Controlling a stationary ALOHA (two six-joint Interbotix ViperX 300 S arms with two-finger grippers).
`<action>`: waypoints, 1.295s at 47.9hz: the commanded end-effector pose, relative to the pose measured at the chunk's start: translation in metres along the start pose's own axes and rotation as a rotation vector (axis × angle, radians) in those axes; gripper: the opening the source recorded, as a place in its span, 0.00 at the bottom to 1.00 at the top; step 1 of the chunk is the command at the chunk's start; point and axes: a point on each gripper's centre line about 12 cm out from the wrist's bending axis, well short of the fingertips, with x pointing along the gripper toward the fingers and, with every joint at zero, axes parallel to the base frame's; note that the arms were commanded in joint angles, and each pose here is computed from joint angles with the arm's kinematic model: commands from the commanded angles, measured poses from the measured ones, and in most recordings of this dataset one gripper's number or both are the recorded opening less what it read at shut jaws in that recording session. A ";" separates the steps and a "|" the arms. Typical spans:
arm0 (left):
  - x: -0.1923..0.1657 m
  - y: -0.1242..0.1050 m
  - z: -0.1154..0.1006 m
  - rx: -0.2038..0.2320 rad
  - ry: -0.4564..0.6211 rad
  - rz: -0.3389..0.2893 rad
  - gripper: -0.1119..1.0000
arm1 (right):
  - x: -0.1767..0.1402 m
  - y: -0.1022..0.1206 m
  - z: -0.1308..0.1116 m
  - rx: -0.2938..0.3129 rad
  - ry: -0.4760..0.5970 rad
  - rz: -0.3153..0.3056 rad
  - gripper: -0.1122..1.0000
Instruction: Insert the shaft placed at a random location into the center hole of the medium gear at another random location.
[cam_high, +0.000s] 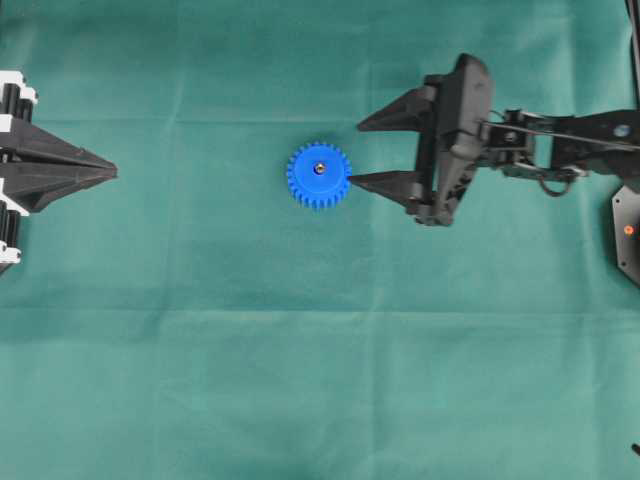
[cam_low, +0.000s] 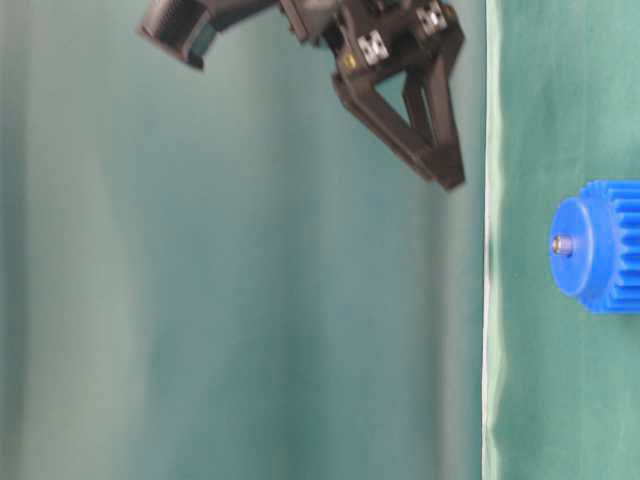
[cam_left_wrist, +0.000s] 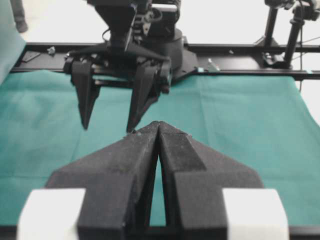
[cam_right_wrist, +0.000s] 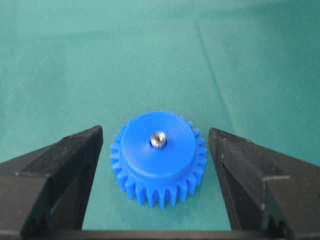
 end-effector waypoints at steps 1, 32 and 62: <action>0.003 0.000 0.010 0.000 -0.025 0.000 0.10 | -0.012 0.000 0.009 0.001 -0.034 0.000 0.87; 0.002 0.000 0.010 -0.002 -0.026 0.000 0.10 | -0.030 -0.001 0.005 0.002 -0.032 0.001 0.87; 0.003 0.000 0.010 0.000 -0.025 0.000 0.10 | -0.030 -0.001 0.005 0.003 -0.028 -0.001 0.87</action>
